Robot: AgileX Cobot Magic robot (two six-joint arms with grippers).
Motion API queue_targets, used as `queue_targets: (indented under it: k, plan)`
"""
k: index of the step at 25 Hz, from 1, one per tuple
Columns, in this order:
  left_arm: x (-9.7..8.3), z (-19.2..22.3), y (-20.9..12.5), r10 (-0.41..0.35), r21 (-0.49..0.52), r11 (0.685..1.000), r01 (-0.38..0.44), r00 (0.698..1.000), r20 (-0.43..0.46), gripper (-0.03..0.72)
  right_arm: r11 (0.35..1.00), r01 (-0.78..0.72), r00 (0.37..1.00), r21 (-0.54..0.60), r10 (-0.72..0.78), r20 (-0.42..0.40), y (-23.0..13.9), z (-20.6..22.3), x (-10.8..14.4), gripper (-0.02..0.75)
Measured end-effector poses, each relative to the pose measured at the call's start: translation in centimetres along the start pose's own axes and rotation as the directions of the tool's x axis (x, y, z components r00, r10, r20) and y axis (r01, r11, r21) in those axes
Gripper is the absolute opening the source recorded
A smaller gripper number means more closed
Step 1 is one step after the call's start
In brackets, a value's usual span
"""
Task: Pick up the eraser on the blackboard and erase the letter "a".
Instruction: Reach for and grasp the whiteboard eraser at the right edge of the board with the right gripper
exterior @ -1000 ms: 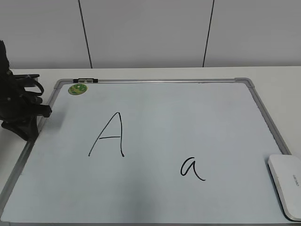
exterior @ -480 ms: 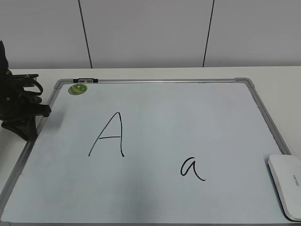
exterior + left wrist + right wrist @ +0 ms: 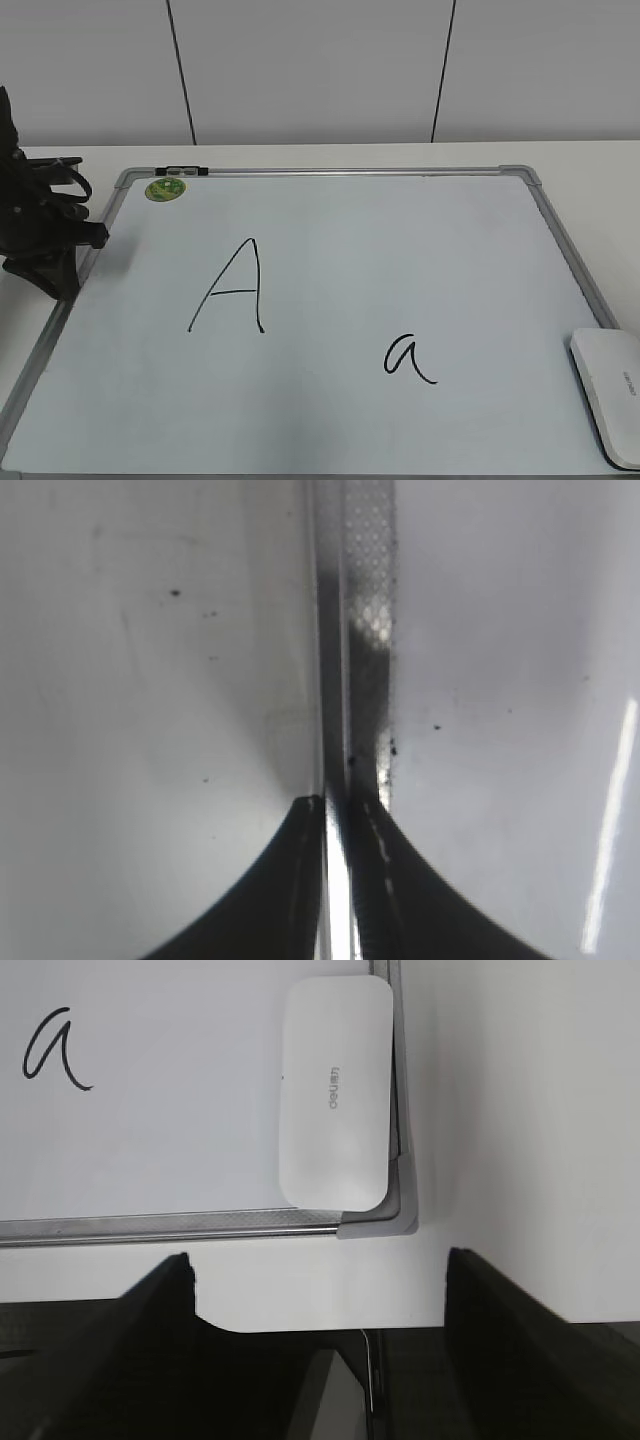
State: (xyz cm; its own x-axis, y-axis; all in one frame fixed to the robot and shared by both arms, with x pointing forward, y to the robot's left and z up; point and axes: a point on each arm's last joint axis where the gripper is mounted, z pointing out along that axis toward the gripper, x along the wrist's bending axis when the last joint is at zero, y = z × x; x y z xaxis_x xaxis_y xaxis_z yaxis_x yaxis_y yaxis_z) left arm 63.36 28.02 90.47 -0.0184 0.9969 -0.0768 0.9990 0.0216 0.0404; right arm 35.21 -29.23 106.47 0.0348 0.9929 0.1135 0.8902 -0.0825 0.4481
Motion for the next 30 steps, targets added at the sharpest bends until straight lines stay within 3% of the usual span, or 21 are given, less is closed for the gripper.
queue_targets:
  k: [15, 30]
  plan:
    - [-0.1, 0.0, 0.0, -0.01, 0.0, 1.0, 0.01, 1.0, 0.013, 0.066, 0.953, -0.054, 0.999, 0.299, 0.051, 0.017, 4.6, 9.4, -0.5, 0.612]
    - [-0.2, 0.0, 0.0, -0.015, 0.0, 1.0, 0.015, 1.0, 0.019, 0.075, 0.941, -0.012, 1.0, 0.339, 0.007, 0.016, 6.5, 12.4, 0.6, 0.612]
